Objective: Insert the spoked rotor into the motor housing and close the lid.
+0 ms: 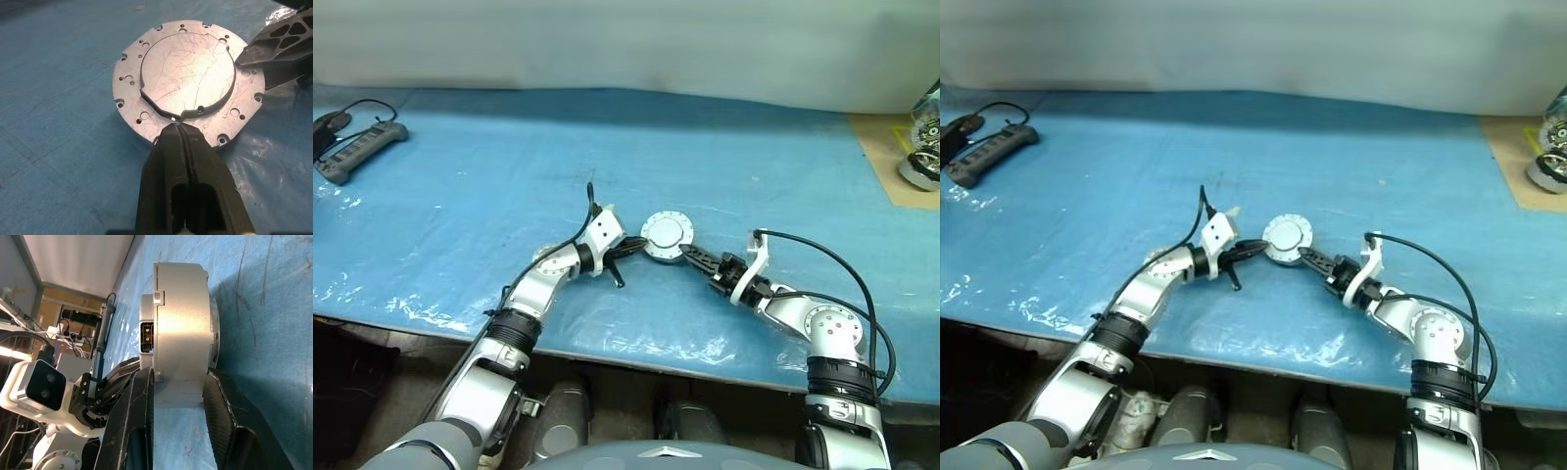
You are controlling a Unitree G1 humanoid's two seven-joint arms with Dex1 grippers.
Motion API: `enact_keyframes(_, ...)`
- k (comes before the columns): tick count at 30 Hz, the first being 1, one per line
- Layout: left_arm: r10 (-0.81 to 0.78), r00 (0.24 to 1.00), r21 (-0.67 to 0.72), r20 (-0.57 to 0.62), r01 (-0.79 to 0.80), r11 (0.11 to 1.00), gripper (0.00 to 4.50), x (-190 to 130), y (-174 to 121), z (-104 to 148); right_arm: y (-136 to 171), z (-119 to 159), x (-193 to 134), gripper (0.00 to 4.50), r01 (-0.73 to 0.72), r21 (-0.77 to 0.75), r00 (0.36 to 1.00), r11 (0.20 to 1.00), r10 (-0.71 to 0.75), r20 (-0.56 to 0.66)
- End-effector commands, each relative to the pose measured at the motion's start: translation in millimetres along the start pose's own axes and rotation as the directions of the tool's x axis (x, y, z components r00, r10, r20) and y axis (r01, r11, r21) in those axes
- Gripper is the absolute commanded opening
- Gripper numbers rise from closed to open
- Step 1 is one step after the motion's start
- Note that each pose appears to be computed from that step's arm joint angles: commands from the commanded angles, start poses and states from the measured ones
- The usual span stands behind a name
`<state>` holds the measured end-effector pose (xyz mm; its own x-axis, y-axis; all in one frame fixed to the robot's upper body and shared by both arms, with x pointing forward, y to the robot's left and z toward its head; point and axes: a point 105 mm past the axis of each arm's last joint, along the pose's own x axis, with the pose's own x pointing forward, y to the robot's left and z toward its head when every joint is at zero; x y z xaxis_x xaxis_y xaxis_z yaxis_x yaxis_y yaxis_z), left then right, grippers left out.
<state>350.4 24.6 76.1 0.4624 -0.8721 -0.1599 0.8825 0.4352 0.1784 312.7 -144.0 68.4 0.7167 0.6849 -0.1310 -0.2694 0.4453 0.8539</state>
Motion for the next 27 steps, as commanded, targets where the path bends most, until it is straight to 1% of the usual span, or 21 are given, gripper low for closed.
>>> enact_keyframes(1,-0.043,0.997,-0.023,-0.07,0.042,0.999,0.0,2.1,-11.1,-17.3,0.7,-7.9,3.6,1.05,0.002,-0.002,1.0,1.0,-0.002,-0.024)
enact_keyframes(4,-0.047,0.997,-0.025,-0.067,0.045,0.999,0.0,1.4,-10.2,-15.5,2.1,-9.3,3.9,1.05,-0.003,-0.003,1.0,1.0,0.003,-0.028)
enact_keyframes(7,-0.072,0.997,-0.045,-0.019,0.071,0.996,0.0,-2.8,-9.0,-2.9,1.4,-9.7,3.8,1.05,0.005,-0.001,1.0,1.0,-0.005,-0.024)
enact_keyframes(8,-0.085,0.996,-0.084,0.025,0.087,0.993,0.0,-6.0,-9.4,7.0,1.1,-9.6,3.8,1.05,0.008,0.003,1.0,1.0,-0.008,-0.023)
enact_keyframes(11,-0.117,0.97,-0.292,0.212,0.177,0.94,0.0,-25.8,-11.3,54.4,3.8,-5.0,1.7,1.05,0.0,0.025,1.0,1.0,0.0,0.007)
enact_keyframes(12,-0.141,0.958,-0.339,0.25,0.223,0.914,0.0,-32.8,-12.4,66.3,4.7,-3.3,0.5,1.05,-0.007,0.035,1.0,0.999,0.006,0.02)
enact_keyframes(13,-0.153,0.952,-0.363,0.264,0.246,0.899,0.0,-39.5,-10.6,71.5,5.4,-1.7,-0.5,1.05,-0.013,0.048,0.999,0.999,0.012,0.035)
enact_keyframes(15,-0.158,0.952,-0.398,0.264,0.257,0.881,0.0,-49.4,-3.4,73.6,9.1,3.4,-2.9,1.05,-0.046,0.086,0.996,0.995,0.039,0.074)
enact_keyframes(17,-0.14,0.957,-0.443,0.253,0.243,0.863,0.0,-55.5,5.4,70.5,17.9,8.9,-5.5,1.05,-0.102,0.113,0.99,0.988,0.09,0.111)
enact_keyframes(21,-0.078,0.973,-0.551,0.215,0.187,0.813,0.0,-68.6,21.7,49.6,46.7,21.5,-6.3,1.05,-0.239,0.133,0.96,0.962,0.213,0.183)
enact_keyframes(24,0.012,0.973,-0.642,0.232,0.144,0.753,0.0,-72.5,32.3,42.0,74.6,32.0,-5.0,1.05,-0.32,0.094,0.93,0.943,0.294,0.221)
enact_keyframes(25,0.032,0.967,-0.676,0.252,0.152,0.721,0.17,-73.2,33.4,41.9,83.7,33.5,-4.5,1.05,-0.347,0.085,0.92,0.934,0.321,0.224)
enact_keyframes(27,0.009,0.949,-0.712,0.316,0.231,0.663,0.58,-75.4,24.4,45.7,97.6,32.6,-2.6,1.05,-0.383,0.077,0.908,0.92,0.361,0.212)
